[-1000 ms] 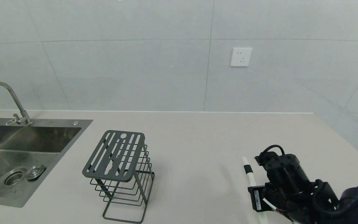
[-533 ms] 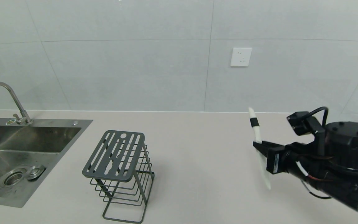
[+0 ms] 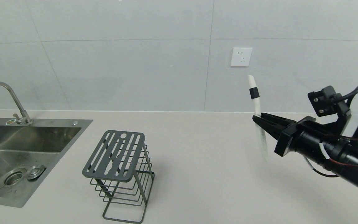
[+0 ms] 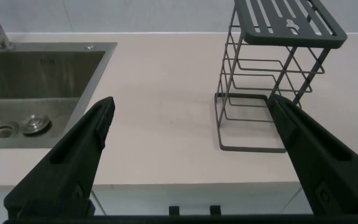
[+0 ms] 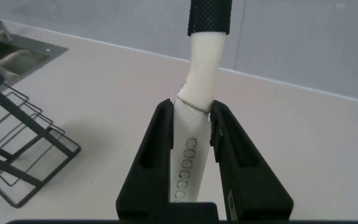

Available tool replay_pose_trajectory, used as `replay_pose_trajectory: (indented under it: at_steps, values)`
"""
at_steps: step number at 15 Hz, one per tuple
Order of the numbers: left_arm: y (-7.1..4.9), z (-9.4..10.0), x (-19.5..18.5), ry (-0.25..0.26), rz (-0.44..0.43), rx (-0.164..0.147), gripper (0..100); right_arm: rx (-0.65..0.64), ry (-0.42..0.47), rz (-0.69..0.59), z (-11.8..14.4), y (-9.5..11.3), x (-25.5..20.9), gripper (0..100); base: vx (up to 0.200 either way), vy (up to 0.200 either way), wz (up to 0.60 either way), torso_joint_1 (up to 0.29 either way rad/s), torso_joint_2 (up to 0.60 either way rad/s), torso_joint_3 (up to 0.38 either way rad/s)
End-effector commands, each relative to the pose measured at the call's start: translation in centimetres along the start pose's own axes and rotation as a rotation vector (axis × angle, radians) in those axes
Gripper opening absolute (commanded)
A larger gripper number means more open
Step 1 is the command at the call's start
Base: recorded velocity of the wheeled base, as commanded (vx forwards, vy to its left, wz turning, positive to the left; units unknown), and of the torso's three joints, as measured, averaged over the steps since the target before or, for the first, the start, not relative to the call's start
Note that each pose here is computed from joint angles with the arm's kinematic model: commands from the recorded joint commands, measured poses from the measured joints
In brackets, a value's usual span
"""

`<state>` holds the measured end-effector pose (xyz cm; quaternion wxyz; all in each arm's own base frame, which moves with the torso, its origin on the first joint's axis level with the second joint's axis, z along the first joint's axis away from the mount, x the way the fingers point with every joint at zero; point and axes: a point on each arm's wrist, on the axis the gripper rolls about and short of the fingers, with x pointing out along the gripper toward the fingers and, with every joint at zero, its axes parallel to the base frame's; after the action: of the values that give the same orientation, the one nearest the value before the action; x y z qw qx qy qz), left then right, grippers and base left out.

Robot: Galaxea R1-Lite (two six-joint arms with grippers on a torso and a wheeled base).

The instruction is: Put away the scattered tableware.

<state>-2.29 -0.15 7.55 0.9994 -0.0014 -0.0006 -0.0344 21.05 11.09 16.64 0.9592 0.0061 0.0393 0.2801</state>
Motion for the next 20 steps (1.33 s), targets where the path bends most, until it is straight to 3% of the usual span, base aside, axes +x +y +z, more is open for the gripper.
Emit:
replay_pose_trajectory:
  at_steps: [1,7,9,10,11,13,14,16,18,20]
  values:
    - [0.0,0.0,0.0,0.001,0.000,0.000,100,-0.035,-0.038,0.062,0.3,0.2,-0.2,0,0.000,0.000,0.00,0.000,0.00,0.000]
    - [0.0,0.1,0.0,-0.003,-0.006,0.017,100,-0.184,-0.146,0.326,-0.3,0.8,-1.1,0,0.000,0.000,0.00,0.000,0.00,0.000]
    - [0.0,0.5,0.0,-0.043,-0.005,0.017,100,-0.218,-0.192,0.373,-0.3,0.9,-1.3,0,0.000,0.000,0.00,0.000,0.00,0.000]
    - [0.0,2.5,-0.3,-0.225,-0.005,0.017,100,-0.231,-0.202,0.394,-0.3,1.0,-1.4,0,0.000,0.000,0.00,0.000,0.00,0.000]
    - [-0.1,4.0,-0.8,-0.338,-0.021,0.025,100,-0.244,-0.201,0.418,-0.4,1.0,-1.5,0,0.000,0.000,0.00,0.000,0.00,0.000]
    - [-0.3,4.1,-0.8,-0.329,-0.102,0.027,100,-0.266,-0.202,0.456,-0.5,1.1,-1.7,0,0.000,0.000,0.00,0.000,0.00,0.000]
    - [-0.4,3.8,-0.7,-0.316,-0.170,0.009,100,-0.274,-0.204,0.466,-0.5,1.2,-1.7,0,0.000,0.000,0.00,0.000,0.00,0.000]
    - [-0.6,3.5,-0.7,-0.284,-0.248,0.014,100,-0.278,-0.208,0.469,-0.5,1.2,-1.7,0,0.000,0.000,0.00,0.000,0.00,0.000]
    - [-0.7,3.8,-0.8,-0.267,-0.282,0.011,100,-0.281,-0.215,0.476,-0.4,1.4,-1.8,0,0.000,0.000,0.00,0.000,0.00,0.000]
    - [-0.7,5.6,-1.1,-0.268,-0.299,-0.001,100,-0.283,-0.219,0.483,-0.3,1.4,-1.9,0,0.000,0.000,0.00,0.000,0.00,0.000]
